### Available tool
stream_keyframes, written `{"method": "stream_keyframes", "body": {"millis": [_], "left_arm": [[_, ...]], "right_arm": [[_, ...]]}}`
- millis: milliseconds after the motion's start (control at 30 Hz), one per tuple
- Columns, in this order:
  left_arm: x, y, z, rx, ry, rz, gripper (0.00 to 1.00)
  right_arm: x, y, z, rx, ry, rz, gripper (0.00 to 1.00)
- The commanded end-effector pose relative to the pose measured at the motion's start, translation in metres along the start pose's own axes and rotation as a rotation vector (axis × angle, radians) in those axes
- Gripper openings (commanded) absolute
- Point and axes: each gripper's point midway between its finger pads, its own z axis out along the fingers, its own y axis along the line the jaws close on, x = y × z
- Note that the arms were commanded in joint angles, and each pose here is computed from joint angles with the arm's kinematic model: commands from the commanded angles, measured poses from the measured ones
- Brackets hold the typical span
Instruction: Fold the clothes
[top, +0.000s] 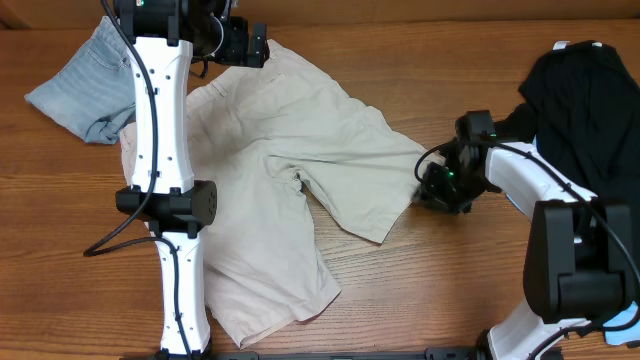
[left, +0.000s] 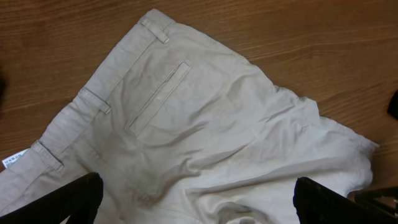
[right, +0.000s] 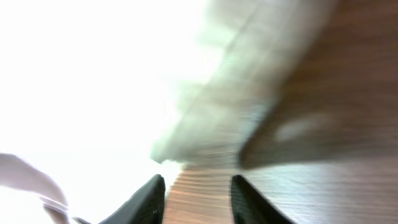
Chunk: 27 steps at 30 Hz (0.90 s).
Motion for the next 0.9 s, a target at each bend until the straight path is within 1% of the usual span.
{"method": "stream_keyframes", "body": {"millis": [0,67,200,300,367,467,667,867], "left_arm": [[-0.003,-0.004,-0.007,-0.004,-0.023,0.05,1.0],[-0.004,-0.003,-0.007,-0.011,-0.026,0.05,1.0],[-0.005,0.005,-0.007,-0.06,-0.029,0.051,1.0],[-0.004,0.009,-0.007,-0.082,-0.025,0.05,1.0],[-0.005,0.009,-0.007,-0.082,-0.026,0.05,1.0],[-0.005,0.009,-0.007,-0.082,-0.027,0.05,1.0],[-0.004,0.009,-0.007,-0.082,-0.025,0.049,1.0],[-0.004,0.009,-0.007,-0.081,-0.025,0.038,1.0]], "right_arm": [[-0.001,0.059,-0.022,-0.143,-0.086,-0.226,0.51],[-0.001,0.069,-0.017,-0.122,-0.105,-0.276,0.58],[0.009,0.073,0.007,-0.001,-0.099,-0.339,0.62],[0.024,0.076,0.028,0.081,-0.069,-0.363,0.62],[0.03,0.078,0.032,0.103,-0.064,-0.387,0.62],[0.035,0.078,0.034,0.118,-0.052,-0.397,0.59],[0.052,0.058,0.045,0.165,0.026,-0.412,0.57],[0.076,0.031,0.06,0.201,0.106,-0.372,0.57]]}}
